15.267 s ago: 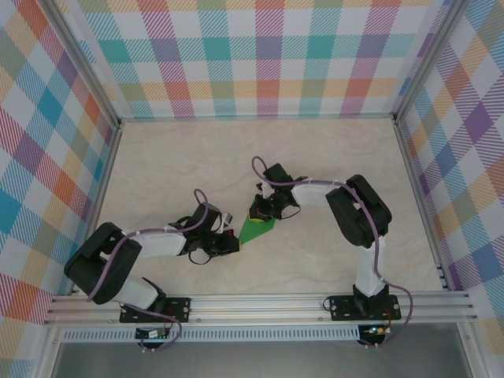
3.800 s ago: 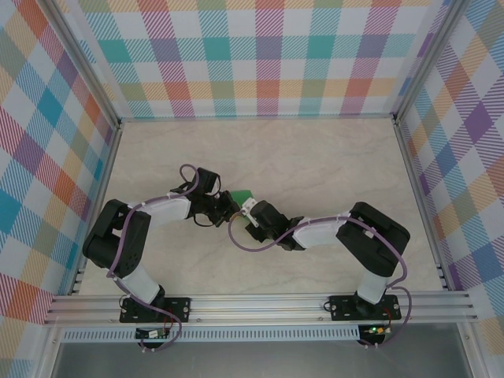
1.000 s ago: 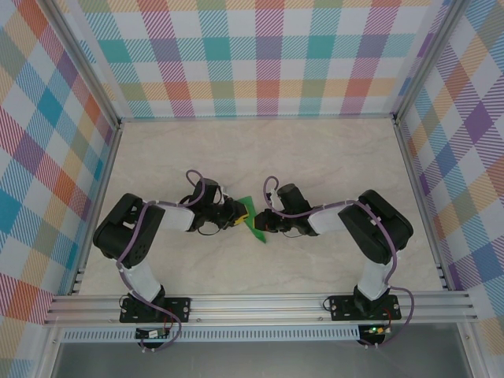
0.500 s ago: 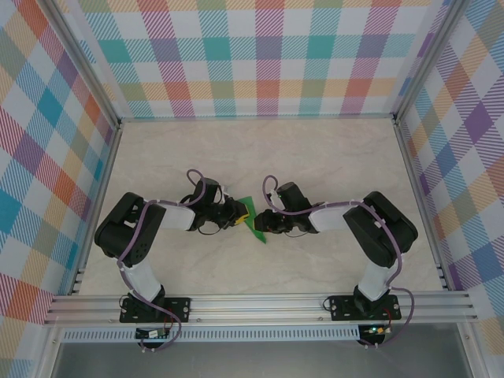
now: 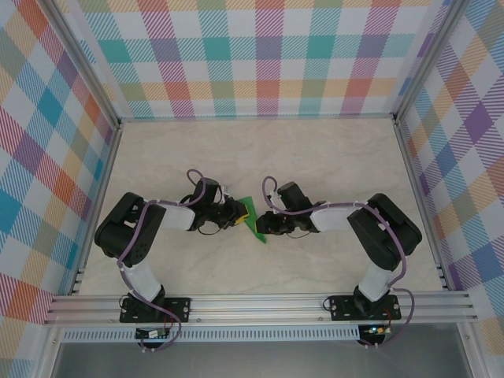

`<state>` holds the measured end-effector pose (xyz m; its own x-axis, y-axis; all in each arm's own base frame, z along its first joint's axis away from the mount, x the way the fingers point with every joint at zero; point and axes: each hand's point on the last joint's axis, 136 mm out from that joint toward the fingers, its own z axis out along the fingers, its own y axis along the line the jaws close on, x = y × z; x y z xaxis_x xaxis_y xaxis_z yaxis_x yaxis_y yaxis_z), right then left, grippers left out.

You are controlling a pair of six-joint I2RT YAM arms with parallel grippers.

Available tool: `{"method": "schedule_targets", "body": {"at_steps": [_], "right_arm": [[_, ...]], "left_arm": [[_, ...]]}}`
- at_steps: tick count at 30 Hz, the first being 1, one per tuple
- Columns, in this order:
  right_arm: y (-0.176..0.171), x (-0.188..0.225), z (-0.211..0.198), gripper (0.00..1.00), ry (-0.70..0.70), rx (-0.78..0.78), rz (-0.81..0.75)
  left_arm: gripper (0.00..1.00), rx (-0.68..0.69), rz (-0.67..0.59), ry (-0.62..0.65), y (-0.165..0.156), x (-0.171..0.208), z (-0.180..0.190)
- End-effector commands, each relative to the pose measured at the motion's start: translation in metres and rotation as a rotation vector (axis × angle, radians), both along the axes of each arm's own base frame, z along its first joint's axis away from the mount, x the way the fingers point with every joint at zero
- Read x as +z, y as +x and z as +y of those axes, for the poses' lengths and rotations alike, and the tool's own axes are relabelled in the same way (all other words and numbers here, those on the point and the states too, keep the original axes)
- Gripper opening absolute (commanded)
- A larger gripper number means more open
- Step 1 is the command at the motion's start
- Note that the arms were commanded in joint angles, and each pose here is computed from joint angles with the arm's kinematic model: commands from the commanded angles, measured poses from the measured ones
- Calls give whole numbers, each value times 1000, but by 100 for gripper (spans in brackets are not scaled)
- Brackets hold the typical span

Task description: Fold a paper plane with a square sheet of paper (pick it up from the middle)

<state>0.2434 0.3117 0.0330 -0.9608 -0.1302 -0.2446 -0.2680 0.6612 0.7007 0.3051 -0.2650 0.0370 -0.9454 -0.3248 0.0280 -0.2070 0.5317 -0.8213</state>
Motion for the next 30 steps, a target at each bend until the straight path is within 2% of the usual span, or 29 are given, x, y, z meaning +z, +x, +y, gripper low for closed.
{"method": "schedule_targets", "body": {"at_steps": [1, 3, 9, 21, 28, 30], "right_arm": [[-1, 4, 6, 19, 19, 39, 0], [-3, 2, 6, 16, 19, 45, 8], [-7, -6, 6, 14, 15, 52, 37], [-8, 11, 4, 22, 19, 48, 25], [-16, 7, -3, 21, 4, 45, 51], [-17, 6, -2, 18, 5, 51, 57]], "left_arm": [[17, -23, -18, -5, 2, 3, -7], [17, -23, -19, -5, 2, 4, -7], [18, -23, -16, -4, 2, 3, -7], [18, -24, -14, -2, 1, 1, -7], [18, -23, -12, 1, 1, 0, -6], [18, -23, -12, 1, 1, 0, -6]]}}
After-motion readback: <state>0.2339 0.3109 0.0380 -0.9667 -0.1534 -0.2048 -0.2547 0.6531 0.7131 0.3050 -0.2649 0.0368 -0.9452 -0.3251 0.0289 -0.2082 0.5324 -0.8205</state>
